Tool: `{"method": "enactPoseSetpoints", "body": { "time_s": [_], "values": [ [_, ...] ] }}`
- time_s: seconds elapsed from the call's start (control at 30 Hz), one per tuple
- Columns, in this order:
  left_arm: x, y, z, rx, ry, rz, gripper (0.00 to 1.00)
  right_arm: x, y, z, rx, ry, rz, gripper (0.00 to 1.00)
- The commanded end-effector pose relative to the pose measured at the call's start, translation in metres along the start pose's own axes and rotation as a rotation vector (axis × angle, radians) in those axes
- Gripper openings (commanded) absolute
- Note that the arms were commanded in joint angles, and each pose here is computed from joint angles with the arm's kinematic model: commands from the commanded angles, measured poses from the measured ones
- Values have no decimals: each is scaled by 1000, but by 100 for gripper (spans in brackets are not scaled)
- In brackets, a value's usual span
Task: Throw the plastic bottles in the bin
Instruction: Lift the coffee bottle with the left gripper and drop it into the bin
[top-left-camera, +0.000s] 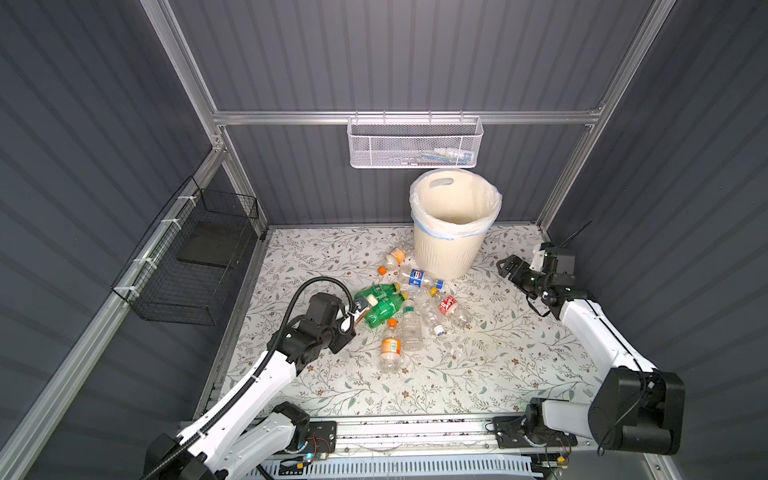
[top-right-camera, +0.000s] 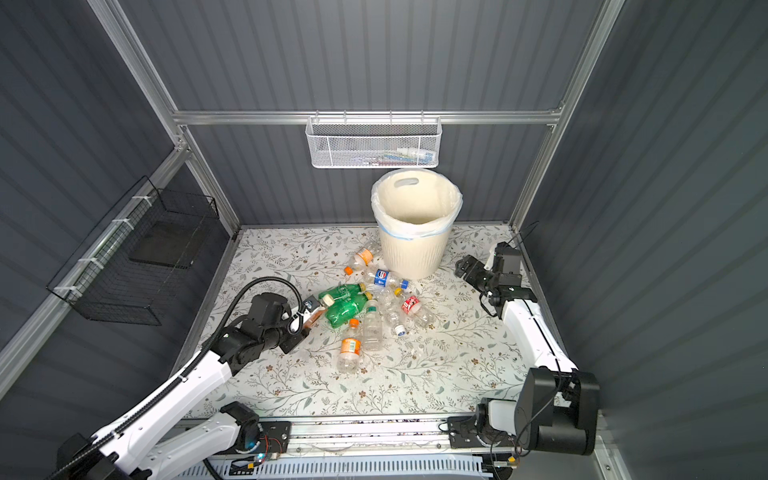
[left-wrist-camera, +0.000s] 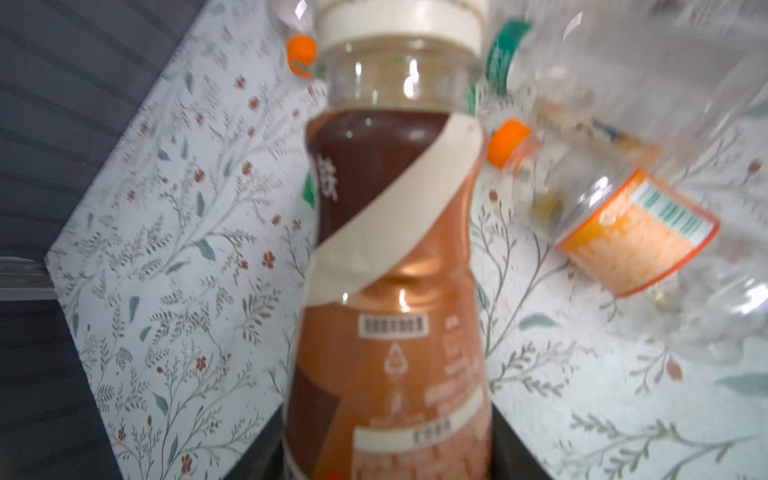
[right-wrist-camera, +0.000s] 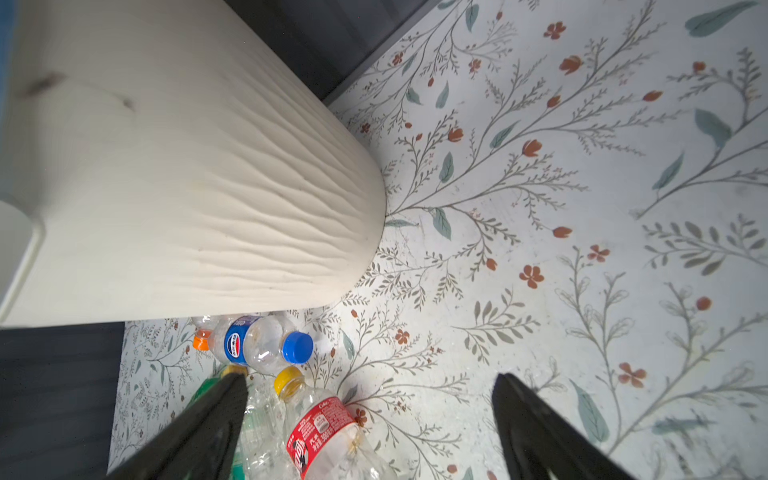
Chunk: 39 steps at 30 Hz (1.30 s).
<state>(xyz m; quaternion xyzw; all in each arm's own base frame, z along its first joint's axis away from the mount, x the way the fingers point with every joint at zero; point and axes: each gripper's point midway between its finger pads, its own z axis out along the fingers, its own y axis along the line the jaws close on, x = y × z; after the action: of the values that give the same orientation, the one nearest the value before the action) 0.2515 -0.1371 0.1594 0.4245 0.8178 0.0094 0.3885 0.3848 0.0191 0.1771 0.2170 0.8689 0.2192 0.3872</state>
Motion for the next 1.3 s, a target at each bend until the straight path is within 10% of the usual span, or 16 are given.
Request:
{"method": "enactPoseSetpoints", "body": {
  "time_s": [0.0, 0.33, 0.7, 0.9, 1.03, 1.13, 1.27],
  "values": [
    [-52, 18, -25, -51, -249, -119, 55, 16, 3, -3, 3, 32, -10, 93],
    [-144, 71, -112, -265, -866, -252, 55, 32, 19, -6, 21, 68, -76, 93],
    [-241, 98, -217, -342, -1440, -152, 58, 34, 22, -26, 34, 12, -95, 93],
    [-341, 139, -200, -231, -1435, -216, 55, 36, 23, -26, 16, -4, -80, 93],
    [-430, 155, -122, -29, -1267, -249, 58, 37, 28, -21, -6, 0, -72, 93],
    [-468, 145, -47, 50, -1029, -239, 99, 42, 32, -17, -14, 19, -75, 93],
    [-464, 149, -17, 34, -945, -276, 100, 50, 33, -15, -17, 37, -82, 93]
  ]
}}
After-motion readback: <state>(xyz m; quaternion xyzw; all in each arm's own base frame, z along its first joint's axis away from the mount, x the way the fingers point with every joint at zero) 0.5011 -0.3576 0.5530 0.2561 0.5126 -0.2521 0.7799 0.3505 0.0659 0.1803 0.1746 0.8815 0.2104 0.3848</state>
